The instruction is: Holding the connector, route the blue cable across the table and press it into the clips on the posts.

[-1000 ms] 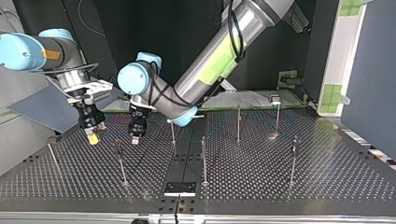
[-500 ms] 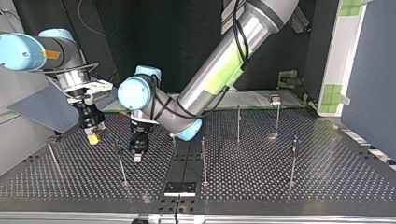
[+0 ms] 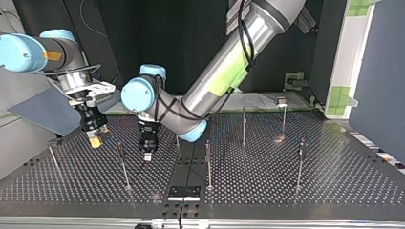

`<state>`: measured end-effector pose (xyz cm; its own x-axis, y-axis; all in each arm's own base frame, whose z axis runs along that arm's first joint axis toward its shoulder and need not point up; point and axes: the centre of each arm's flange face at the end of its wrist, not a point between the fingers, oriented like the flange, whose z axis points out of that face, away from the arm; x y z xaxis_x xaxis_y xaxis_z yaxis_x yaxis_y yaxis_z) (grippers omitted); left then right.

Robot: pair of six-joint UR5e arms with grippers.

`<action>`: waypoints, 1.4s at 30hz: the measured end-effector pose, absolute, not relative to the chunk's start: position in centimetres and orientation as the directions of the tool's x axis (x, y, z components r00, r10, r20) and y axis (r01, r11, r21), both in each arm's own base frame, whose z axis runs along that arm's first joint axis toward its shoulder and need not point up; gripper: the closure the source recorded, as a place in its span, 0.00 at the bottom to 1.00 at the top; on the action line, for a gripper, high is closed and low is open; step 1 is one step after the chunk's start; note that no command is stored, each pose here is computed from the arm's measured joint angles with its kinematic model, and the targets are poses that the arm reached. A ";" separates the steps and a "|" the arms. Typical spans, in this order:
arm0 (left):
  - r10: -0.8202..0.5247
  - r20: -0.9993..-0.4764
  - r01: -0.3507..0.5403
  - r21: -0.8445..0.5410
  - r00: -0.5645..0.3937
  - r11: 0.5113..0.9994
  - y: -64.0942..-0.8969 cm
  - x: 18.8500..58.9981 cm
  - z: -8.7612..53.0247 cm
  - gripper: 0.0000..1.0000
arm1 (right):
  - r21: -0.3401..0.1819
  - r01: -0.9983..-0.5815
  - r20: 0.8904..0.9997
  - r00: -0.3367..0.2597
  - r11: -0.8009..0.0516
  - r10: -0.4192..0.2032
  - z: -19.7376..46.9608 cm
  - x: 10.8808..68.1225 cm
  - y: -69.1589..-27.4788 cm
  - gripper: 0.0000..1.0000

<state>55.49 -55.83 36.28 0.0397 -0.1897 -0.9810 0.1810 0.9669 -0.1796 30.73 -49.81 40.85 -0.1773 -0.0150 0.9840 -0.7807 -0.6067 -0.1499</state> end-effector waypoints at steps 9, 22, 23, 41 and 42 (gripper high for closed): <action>-0.206 -0.978 0.164 -0.206 -0.021 0.965 -55.1 55.2 34.9 0.00 | -0.150 -0.781 0.984 -0.177 -0.607 -0.015 40.9 30.7 -49.8 1.00; -0.231 -0.968 0.140 -0.244 -0.098 0.960 -53.7 53.5 35.4 0.00 | -0.150 -0.781 0.984 -0.177 -0.607 -0.015 40.9 30.7 -49.8 1.00; -0.241 -0.966 0.146 -0.254 -0.096 0.956 -53.5 53.4 35.8 0.00 | -0.150 -0.781 0.984 -0.177 -0.607 -0.015 40.8 30.7 -49.8 1.00; -0.254 -0.958 0.294 -0.284 -0.136 0.913 -53.9 46.6 39.6 0.00 | -0.150 -0.781 0.984 -0.177 -0.607 -0.015 40.8 30.7 -49.8 1.00; -0.256 -0.957 0.297 -0.285 -0.133 0.911 -53.8 46.3 39.8 0.00 | -0.150 -0.781 0.984 -0.177 -0.607 -0.015 40.8 30.7 -49.8 1.00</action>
